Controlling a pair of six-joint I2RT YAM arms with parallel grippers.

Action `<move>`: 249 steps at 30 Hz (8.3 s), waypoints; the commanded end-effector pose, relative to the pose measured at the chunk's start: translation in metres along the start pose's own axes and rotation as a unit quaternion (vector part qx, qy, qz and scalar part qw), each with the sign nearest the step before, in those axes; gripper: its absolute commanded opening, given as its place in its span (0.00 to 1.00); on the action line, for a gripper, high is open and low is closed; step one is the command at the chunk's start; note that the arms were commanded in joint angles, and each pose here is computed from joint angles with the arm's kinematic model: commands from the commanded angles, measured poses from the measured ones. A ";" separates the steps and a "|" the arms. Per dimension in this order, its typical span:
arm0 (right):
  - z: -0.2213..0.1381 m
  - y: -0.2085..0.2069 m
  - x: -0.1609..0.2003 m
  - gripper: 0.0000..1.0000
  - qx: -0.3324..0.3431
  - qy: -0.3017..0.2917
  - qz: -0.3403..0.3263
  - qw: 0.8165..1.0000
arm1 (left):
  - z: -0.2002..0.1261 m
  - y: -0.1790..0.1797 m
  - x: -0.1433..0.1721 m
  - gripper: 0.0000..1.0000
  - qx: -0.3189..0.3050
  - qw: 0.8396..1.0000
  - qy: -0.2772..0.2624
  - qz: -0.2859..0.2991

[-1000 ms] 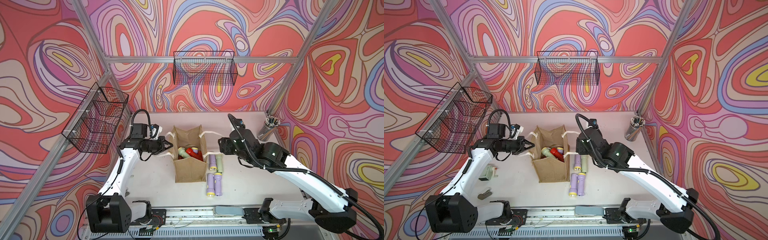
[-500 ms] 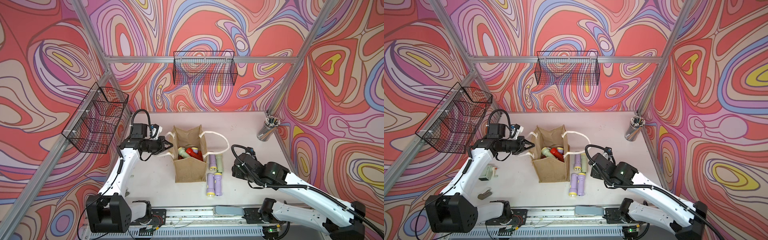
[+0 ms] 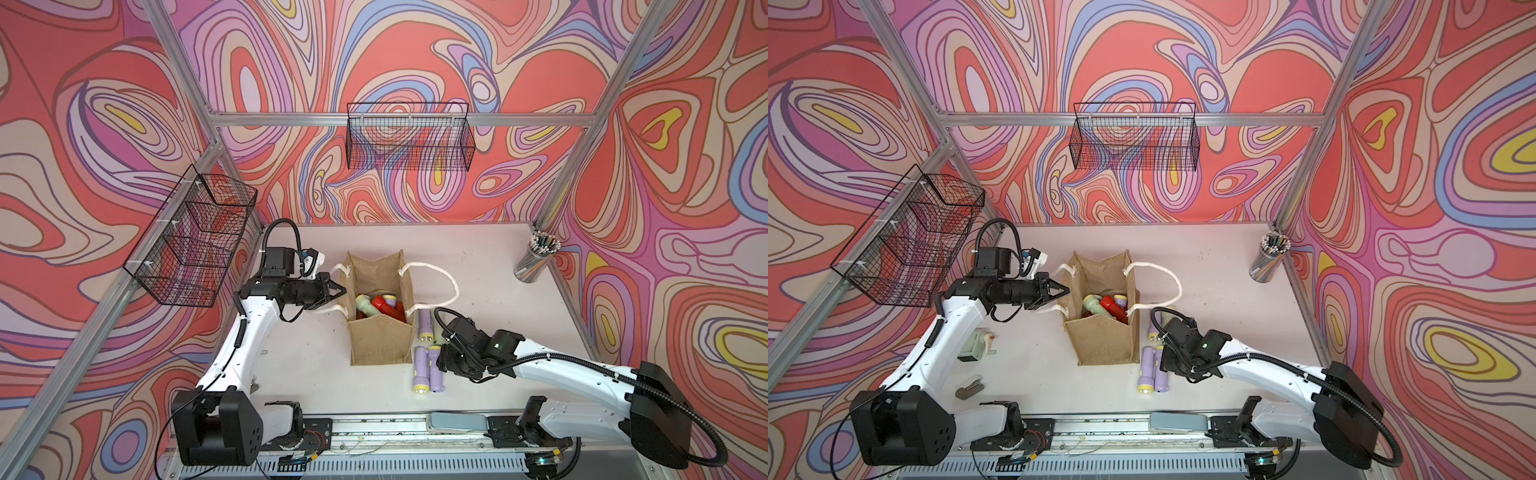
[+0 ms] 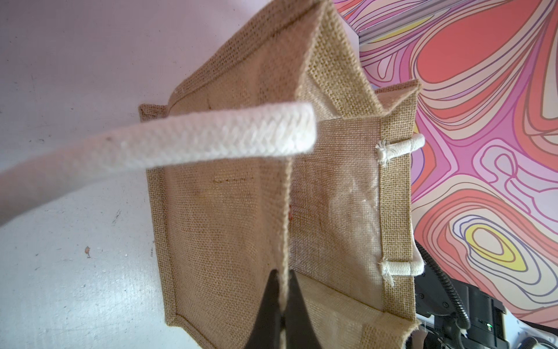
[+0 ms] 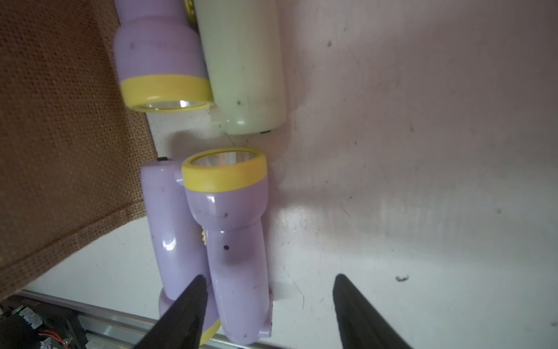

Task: Put the flashlights into the tote bags
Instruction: Place the flashlight in the canvas bag, then pick up the flashlight from the center of the board, then place the flashlight in the canvas bag, then pick up the flashlight from the center of the board.

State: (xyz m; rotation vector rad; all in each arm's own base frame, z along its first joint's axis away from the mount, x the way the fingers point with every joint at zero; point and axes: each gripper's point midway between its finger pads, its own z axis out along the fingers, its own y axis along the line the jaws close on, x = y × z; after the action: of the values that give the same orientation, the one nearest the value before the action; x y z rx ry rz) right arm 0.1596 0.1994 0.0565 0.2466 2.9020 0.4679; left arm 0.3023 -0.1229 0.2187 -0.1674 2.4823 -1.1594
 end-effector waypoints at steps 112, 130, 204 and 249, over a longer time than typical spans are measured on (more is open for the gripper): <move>0.058 0.207 -0.080 0.15 -0.064 0.023 -0.206 0.976 | -0.009 -0.007 -0.001 0.03 0.000 1.000 -0.013 0.025; -0.029 0.238 -0.116 0.70 -0.111 -0.080 -0.239 0.961 | -0.008 -0.006 0.000 0.03 0.000 1.000 -0.013 0.025; 0.029 -0.004 -0.112 0.66 0.019 -0.055 -0.046 0.997 | -0.003 -0.002 -0.002 0.04 -0.001 1.000 -0.009 0.015; -0.049 -0.090 -0.093 0.22 0.276 -0.016 -0.063 0.959 | -0.004 -0.004 -0.007 0.04 0.000 1.000 -0.014 0.010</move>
State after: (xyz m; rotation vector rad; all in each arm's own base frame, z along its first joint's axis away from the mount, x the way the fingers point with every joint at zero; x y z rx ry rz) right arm 0.2247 0.1109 0.0524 0.1064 3.0090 -0.1962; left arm 0.3008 -0.1233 0.2191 -0.1689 2.4847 -1.1647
